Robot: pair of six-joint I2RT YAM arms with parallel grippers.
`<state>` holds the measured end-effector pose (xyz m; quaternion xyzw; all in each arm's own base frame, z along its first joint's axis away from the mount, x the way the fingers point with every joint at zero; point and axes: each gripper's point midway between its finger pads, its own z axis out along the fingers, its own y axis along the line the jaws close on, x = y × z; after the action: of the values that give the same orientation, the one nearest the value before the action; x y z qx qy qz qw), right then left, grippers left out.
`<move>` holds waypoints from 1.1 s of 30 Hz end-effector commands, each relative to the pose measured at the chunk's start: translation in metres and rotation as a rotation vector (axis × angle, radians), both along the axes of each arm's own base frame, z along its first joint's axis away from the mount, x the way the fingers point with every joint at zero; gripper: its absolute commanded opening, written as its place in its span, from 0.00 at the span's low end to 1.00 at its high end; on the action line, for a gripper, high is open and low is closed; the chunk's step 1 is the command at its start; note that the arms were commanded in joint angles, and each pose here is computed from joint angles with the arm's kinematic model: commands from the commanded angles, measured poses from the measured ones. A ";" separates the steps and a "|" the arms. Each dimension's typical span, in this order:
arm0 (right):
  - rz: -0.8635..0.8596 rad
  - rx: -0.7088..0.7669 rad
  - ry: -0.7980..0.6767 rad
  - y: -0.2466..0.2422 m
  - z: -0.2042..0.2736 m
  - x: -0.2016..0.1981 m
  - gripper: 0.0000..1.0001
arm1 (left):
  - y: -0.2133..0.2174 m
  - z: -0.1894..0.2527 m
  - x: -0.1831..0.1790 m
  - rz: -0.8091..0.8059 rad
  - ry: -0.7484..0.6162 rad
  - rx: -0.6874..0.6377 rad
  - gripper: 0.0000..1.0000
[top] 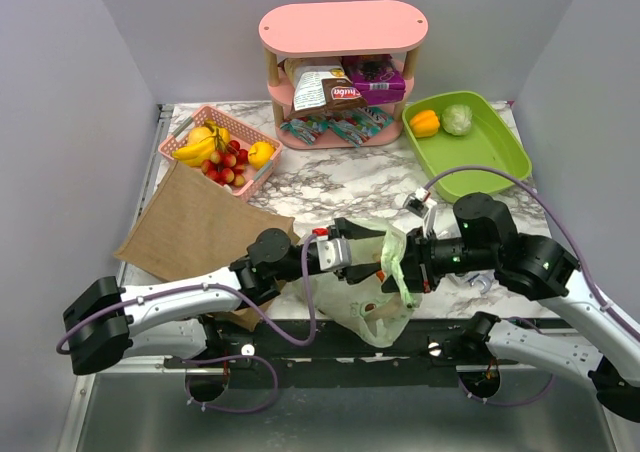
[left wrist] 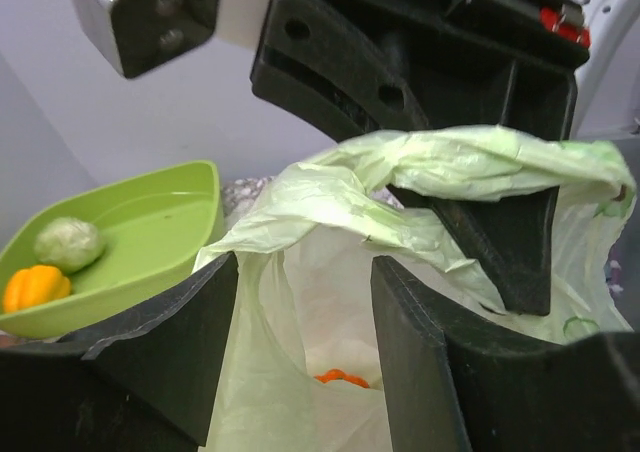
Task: Place the food into the grocery bag and tie it
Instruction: Tie the grocery bag at the center of the board.
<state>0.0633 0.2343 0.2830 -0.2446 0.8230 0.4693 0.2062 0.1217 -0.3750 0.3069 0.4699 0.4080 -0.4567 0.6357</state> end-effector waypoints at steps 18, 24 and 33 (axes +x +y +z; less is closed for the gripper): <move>0.031 0.007 -0.035 -0.005 0.017 -0.005 0.01 | 0.024 0.006 -0.020 -0.047 0.055 0.070 0.52; 0.068 0.030 -0.014 0.000 0.022 -0.011 0.01 | 0.007 0.002 -0.020 -0.092 0.043 0.053 0.47; 0.083 0.039 0.007 0.001 0.025 -0.014 0.01 | -0.009 0.018 -0.014 -0.105 -0.024 -0.006 0.49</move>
<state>0.0584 0.2356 0.2986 -0.2617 0.8142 0.4781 0.2001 0.1107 -0.3802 0.2881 0.5011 0.4295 -0.4717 0.5846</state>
